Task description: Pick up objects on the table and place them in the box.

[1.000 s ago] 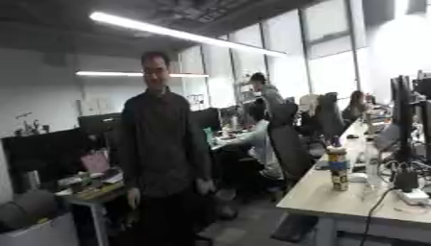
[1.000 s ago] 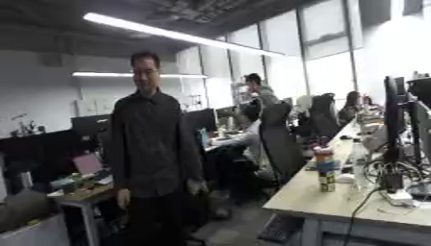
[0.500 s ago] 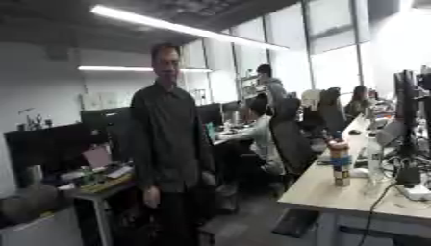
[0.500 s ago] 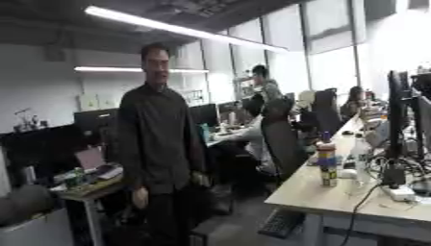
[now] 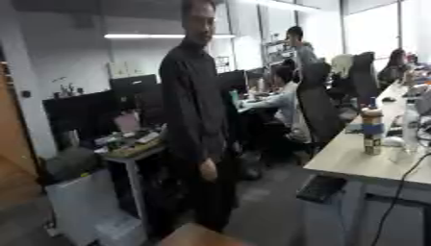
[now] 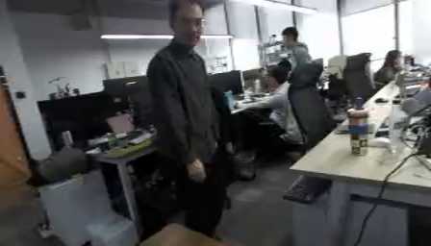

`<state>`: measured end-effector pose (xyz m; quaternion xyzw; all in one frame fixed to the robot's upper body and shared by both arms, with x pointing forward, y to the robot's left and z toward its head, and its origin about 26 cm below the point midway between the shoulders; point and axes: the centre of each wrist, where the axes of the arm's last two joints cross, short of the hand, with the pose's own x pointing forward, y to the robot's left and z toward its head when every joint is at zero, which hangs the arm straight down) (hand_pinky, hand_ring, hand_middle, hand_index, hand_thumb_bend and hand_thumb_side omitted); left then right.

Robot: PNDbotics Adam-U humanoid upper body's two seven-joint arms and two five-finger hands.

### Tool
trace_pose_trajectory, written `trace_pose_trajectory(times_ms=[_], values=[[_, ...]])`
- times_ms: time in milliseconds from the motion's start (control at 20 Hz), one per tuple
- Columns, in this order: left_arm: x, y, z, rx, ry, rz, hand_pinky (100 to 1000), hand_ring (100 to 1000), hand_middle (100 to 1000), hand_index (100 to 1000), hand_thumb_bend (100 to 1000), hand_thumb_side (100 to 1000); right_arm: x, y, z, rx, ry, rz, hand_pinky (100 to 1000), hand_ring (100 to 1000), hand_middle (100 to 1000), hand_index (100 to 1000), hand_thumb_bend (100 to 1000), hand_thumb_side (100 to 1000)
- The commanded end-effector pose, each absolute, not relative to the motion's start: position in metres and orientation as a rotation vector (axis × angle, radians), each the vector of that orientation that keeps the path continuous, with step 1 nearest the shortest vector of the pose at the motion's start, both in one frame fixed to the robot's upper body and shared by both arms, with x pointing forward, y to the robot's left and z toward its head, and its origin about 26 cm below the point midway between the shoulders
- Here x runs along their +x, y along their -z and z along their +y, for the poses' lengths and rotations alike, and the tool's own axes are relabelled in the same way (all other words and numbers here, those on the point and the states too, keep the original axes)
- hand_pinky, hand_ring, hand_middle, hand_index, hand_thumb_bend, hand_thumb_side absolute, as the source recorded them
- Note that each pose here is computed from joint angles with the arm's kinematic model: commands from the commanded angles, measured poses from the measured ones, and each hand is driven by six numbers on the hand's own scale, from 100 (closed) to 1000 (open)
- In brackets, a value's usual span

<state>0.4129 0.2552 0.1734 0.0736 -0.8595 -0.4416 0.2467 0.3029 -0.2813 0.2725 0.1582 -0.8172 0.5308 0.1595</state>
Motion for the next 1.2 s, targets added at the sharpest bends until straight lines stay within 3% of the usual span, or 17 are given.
trace_pose_trajectory(times_ms=[50,250,700,1050,1100,1200], values=[[0.398,-0.163,0.258,0.222,0.789,-2.403,241,422,701,714,756,780,0.299,-0.28,-0.292,0.371,-1.813,-2.37,100,300,391,490,100,1000],[0.37,-0.126,0.239,0.23,0.518,-2.372,244,390,697,723,765,760,0.295,-0.267,-0.309,0.265,-1.757,-2.397,100,286,370,479,100,1000],[0.349,-0.163,0.187,0.166,0.469,-2.601,271,376,653,692,713,733,0.287,-0.224,-0.32,0.378,-1.013,-2.795,100,224,284,423,100,960],[0.33,-0.185,0.179,0.112,0.475,-2.675,281,387,650,689,712,730,0.289,-0.227,-0.312,0.541,-0.725,-2.919,100,209,265,408,105,940],[0.328,-0.185,0.18,0.116,0.48,-2.677,281,388,650,689,709,730,0.29,-0.229,-0.311,0.558,-0.712,-2.927,100,208,262,405,187,947],[0.327,-0.184,0.181,0.123,0.484,-2.675,279,387,650,690,706,731,0.291,-0.231,-0.31,0.591,-0.682,-2.938,100,205,259,402,225,952]])
